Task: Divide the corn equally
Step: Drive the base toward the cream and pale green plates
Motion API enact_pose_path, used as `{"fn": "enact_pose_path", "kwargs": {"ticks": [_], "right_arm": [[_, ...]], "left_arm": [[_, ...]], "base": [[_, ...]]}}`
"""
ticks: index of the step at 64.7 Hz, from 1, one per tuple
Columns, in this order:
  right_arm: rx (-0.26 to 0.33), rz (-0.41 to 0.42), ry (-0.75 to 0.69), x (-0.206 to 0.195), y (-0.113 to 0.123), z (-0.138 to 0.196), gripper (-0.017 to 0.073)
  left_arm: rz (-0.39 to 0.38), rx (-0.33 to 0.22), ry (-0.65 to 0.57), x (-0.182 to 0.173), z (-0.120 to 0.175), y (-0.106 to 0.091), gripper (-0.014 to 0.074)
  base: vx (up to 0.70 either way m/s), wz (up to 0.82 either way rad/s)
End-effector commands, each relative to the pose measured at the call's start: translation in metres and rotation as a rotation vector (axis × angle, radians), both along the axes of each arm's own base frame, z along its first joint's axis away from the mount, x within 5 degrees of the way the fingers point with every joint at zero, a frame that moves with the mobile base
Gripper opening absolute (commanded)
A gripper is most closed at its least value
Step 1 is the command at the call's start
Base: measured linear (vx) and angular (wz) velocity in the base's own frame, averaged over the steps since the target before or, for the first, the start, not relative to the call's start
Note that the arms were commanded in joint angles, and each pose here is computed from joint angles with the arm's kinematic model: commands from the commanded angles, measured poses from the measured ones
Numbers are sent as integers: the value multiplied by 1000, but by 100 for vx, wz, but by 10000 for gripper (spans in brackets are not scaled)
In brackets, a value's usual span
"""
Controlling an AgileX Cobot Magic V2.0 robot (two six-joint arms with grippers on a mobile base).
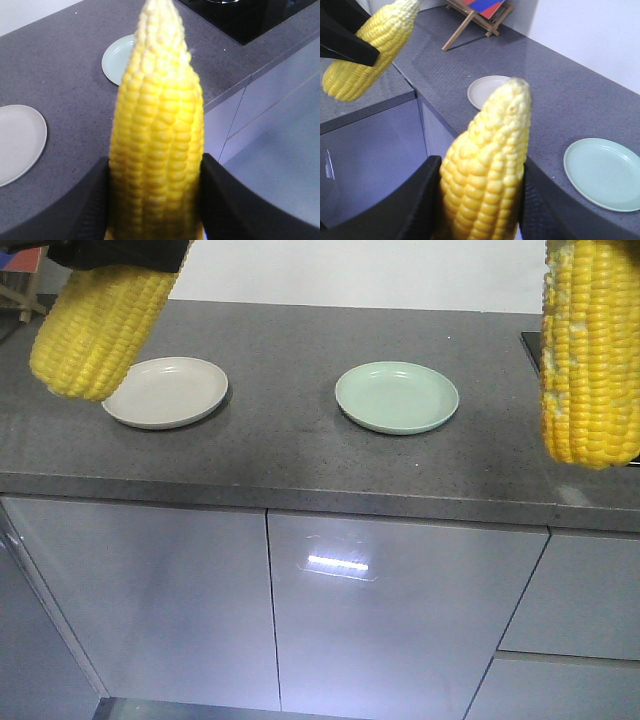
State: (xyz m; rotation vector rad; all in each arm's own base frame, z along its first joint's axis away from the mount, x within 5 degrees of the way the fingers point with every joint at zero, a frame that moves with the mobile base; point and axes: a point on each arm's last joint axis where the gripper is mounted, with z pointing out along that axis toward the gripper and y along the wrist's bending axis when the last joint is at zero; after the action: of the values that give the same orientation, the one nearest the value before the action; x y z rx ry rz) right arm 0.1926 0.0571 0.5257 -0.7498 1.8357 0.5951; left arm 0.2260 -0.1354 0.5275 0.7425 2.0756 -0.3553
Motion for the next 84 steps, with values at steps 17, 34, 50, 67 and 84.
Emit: {"fn": "enact_pose_path", "kwargs": {"ticks": [17, 34, 50, 67, 84], "right_arm": [[48, 1, -69, -9, 2, 14, -4], [48, 1, -69, -9, 2, 14, -4], [48, 1, -69, -9, 2, 14, -4], [48, 1, -69, -9, 2, 14, -4], [48, 1, -69, -9, 2, 14, -4]], "left_arm": [[2, -59, -66, -12, 17, 6, -8], [2, -59, -66, -12, 17, 6, -8], [2, -59, -66, -12, 17, 6, -8], [2, -59, -66, -12, 17, 6, -8], [2, -59, -66, -12, 17, 6, -8]], "base": [[17, -12], [16, -11], [15, -12], [15, -11], [15, -9]]}}
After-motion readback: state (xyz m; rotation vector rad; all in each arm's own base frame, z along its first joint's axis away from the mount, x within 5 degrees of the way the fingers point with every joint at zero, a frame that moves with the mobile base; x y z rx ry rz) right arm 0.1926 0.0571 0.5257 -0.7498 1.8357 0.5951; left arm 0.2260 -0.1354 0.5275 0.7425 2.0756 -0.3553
